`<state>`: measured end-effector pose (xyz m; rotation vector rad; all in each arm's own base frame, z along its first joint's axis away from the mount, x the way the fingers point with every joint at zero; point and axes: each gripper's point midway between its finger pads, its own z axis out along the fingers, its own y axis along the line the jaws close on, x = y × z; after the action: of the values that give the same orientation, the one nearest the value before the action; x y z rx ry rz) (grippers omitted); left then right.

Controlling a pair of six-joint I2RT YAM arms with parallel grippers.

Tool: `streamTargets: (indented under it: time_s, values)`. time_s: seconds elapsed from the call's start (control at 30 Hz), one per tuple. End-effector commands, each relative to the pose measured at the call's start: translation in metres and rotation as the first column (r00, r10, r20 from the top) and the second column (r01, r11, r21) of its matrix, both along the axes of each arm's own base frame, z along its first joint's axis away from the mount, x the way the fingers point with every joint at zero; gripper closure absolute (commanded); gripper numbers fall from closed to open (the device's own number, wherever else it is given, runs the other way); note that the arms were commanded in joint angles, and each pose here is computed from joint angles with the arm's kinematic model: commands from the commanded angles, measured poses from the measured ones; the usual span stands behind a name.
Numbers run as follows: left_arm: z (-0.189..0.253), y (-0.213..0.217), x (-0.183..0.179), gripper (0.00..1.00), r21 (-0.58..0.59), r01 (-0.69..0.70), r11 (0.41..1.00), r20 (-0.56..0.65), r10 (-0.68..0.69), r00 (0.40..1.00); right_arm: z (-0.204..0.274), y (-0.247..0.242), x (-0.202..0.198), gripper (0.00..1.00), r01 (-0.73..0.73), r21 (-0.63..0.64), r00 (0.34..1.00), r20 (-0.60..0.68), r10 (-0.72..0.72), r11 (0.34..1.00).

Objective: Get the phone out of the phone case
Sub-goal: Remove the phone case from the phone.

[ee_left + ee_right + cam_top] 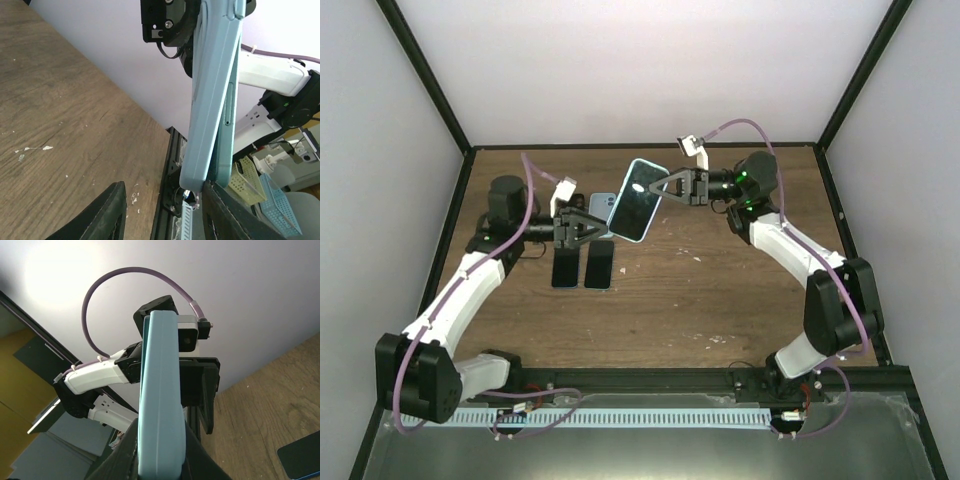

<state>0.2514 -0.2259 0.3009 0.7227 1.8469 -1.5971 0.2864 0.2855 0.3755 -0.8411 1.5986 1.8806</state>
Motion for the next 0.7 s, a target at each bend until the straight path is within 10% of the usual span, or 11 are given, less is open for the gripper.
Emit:
streamTargets:
  time_s: [0.0,0.67]
  values:
    - [-0.008,0.0,0.016,0.59,0.039,-0.064,0.997,0.007,0.063,0.998,0.03,0.005,-0.037,0.99,-0.096,0.033,0.989,0.119,0.091,0.995]
    - [0.027,-0.026,-0.006,0.73,-0.013,0.079,0.997,0.084,-0.078,0.993,-0.007,0.03,-0.039,0.99,-0.162,-0.029,0.984,0.072,0.164,0.986]
